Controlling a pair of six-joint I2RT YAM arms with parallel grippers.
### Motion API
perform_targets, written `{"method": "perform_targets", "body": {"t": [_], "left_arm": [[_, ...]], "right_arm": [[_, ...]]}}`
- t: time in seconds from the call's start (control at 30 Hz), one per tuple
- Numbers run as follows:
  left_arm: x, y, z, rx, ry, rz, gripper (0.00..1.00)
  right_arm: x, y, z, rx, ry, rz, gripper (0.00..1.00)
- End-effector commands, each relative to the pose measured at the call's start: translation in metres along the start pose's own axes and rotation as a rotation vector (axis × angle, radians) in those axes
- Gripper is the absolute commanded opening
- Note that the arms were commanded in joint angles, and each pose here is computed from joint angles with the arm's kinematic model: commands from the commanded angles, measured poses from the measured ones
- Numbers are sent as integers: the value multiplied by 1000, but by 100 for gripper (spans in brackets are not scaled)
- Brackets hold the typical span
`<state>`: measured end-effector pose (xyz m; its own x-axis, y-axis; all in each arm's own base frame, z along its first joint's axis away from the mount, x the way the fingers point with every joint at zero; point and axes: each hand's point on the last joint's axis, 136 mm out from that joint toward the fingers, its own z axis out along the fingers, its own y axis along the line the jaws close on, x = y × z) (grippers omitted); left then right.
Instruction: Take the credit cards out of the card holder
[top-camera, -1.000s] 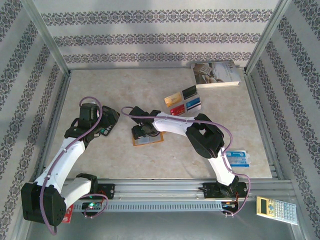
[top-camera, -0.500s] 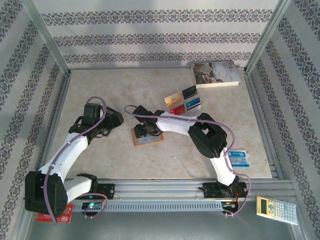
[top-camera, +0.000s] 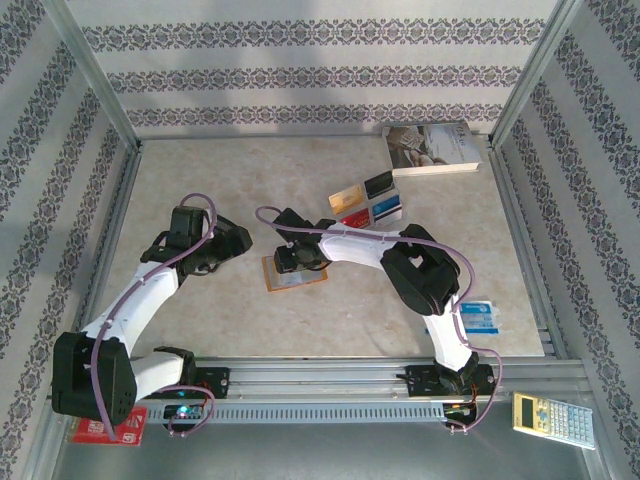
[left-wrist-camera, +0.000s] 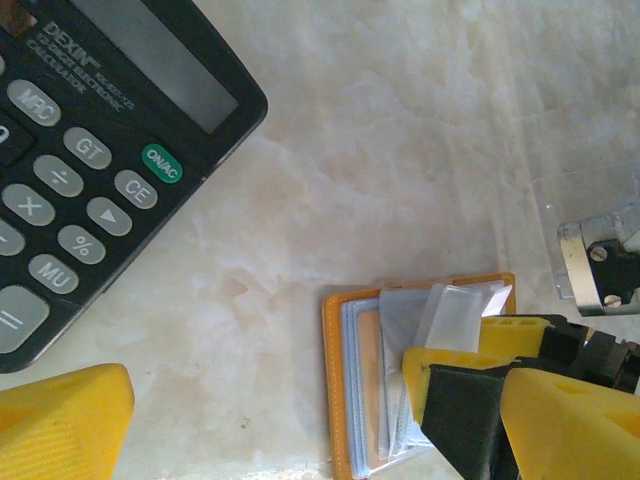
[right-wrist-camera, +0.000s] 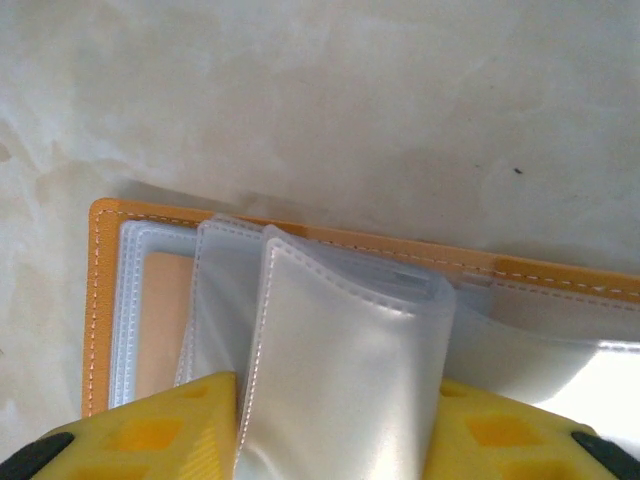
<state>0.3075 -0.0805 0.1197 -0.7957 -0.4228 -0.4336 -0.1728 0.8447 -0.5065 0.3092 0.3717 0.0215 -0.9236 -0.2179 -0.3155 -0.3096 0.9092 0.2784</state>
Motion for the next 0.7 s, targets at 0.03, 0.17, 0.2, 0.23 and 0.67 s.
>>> {"method": "perform_targets", "body": {"t": [0.03, 0.17, 0.2, 0.23, 0.67], "left_arm": [[-2, -6, 3, 48, 7, -4, 93], [5, -13, 7, 94, 49, -24, 86], [7, -15, 8, 108, 60, -30, 84], [10, -17, 10, 123, 74, -39, 79], [42, -42, 42, 234, 192, -136, 36]], "right_arm": [[28, -33, 10, 109, 88, 16, 41], [29, -34, 10, 113, 89, 17, 36], [28, -34, 10, 113, 86, 19, 36], [27, -34, 9, 111, 82, 20, 36], [13, -28, -8, 37, -4, 57, 39]]}}
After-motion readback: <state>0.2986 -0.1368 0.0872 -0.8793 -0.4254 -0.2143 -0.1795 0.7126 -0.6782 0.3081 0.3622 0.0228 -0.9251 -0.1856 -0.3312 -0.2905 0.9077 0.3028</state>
